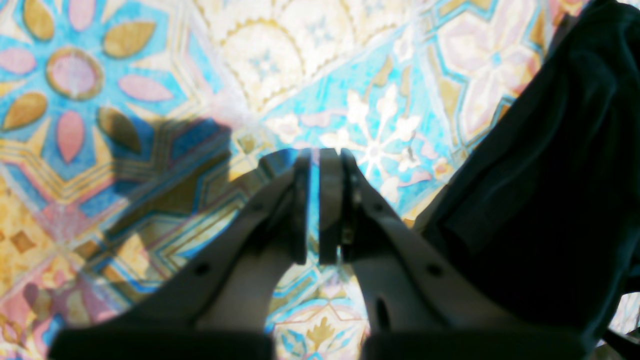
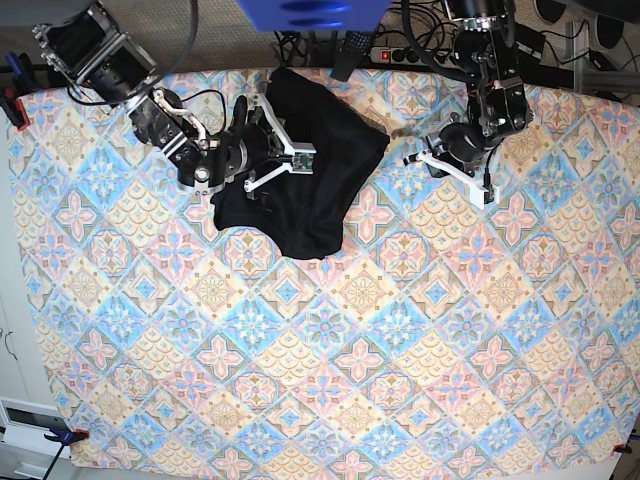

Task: Fold the T-shirt properly
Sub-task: 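Drag the black bundle toward the right arm with the right gripper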

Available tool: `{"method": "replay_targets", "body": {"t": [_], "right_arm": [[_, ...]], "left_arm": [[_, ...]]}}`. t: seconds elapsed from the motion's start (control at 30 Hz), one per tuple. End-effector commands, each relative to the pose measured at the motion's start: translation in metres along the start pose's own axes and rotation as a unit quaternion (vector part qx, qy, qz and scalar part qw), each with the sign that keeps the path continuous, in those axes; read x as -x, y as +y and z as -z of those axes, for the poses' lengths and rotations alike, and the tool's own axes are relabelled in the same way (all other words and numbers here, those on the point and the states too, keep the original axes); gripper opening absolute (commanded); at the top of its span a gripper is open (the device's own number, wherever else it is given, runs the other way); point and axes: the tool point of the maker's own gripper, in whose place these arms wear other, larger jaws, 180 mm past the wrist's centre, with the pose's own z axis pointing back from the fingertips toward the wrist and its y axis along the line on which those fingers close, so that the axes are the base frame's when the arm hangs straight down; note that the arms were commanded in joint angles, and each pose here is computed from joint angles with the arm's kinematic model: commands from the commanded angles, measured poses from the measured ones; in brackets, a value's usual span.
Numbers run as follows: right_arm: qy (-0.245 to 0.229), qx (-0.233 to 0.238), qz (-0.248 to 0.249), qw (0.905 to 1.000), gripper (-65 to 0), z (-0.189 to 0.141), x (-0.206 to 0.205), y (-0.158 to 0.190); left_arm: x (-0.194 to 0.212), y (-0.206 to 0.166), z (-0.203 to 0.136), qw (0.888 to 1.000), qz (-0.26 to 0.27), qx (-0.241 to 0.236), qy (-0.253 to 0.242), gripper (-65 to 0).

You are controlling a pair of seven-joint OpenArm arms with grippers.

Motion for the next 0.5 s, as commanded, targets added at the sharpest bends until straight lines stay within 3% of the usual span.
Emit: {"method": "replay_targets", "body": {"t": [0.0,0.47], "right_arm": [[0.081,0.049,0.002,0.9955,-60.5,-0.003,0.037,-0.021],[0.123,0.167,0.092,0.9738,-60.5,-0.085,0.115,-0.1]], "left_arm": [[-0.011,-0.004,-0.003,1.0,0.002,0.006,-0.018,-61.9],[-0.013,-0.004,-0.003,1.0,0.003,0.006,-0.019,-61.9]]}}
